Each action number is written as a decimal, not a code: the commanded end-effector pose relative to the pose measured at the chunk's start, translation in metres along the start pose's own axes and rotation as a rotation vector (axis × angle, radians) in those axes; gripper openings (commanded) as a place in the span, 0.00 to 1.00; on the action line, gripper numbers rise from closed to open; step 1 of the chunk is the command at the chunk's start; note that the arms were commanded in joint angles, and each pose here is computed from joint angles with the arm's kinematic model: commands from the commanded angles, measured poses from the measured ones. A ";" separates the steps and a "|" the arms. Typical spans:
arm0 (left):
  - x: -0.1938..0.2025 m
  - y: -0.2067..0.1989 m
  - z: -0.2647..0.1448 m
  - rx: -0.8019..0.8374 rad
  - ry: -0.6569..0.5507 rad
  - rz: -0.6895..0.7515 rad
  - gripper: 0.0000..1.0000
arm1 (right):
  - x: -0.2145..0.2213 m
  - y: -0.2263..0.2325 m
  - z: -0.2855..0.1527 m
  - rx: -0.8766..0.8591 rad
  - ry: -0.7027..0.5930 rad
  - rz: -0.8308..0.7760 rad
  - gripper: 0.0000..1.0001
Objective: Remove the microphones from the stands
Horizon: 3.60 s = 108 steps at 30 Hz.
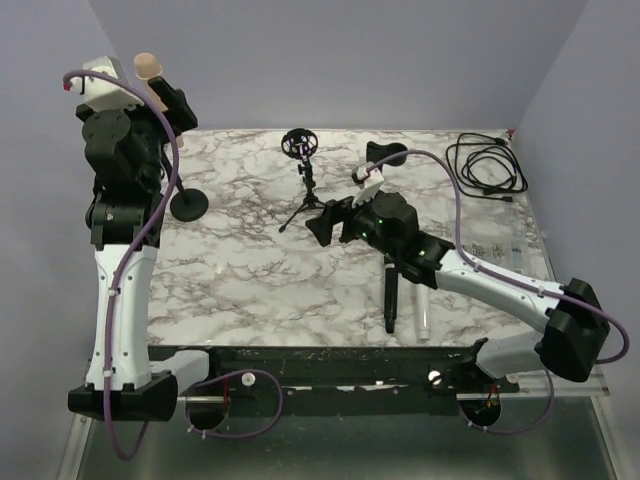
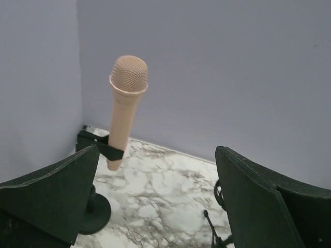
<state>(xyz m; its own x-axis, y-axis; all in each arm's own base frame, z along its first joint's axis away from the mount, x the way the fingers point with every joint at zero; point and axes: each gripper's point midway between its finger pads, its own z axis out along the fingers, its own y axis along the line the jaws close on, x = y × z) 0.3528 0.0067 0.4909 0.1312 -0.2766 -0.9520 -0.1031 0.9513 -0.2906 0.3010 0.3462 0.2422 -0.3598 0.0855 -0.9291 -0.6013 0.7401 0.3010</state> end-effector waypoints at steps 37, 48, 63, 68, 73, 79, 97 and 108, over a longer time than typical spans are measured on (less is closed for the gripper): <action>0.070 0.100 0.138 -0.318 -0.022 0.312 0.69 | -0.021 -0.015 -0.091 0.031 -0.108 0.069 1.00; 0.064 0.090 0.098 -0.292 -0.038 0.323 0.23 | -0.014 -0.011 -0.083 0.016 -0.087 0.083 1.00; 0.101 -0.001 0.008 -0.078 0.107 0.358 0.00 | -0.009 -0.009 -0.082 0.003 -0.074 0.090 1.00; 0.105 -0.024 -0.022 0.040 0.140 0.321 0.00 | -0.009 -0.009 -0.083 -0.001 -0.072 0.095 1.00; 0.124 -0.061 -0.052 0.195 0.208 0.303 0.00 | -0.009 -0.009 -0.082 0.002 -0.073 0.094 1.00; 0.146 -0.115 -0.080 0.326 0.260 0.280 0.00 | -0.019 -0.011 -0.086 0.021 -0.087 0.090 1.00; 0.137 -0.191 -0.114 0.438 0.238 0.186 0.00 | -0.036 -0.027 -0.106 0.109 -0.146 0.081 1.00; 0.151 -0.204 -0.127 0.502 0.271 0.140 0.00 | -0.029 -0.024 -0.096 0.099 -0.120 0.080 1.00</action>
<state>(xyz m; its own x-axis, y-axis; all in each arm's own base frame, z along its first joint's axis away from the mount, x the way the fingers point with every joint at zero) 0.2774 -0.2335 0.3766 -0.1401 -0.0061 -0.9901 0.3365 0.9402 -0.0534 0.2537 0.2610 0.2711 -0.3353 0.2131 -0.9177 -0.4979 0.7869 0.3646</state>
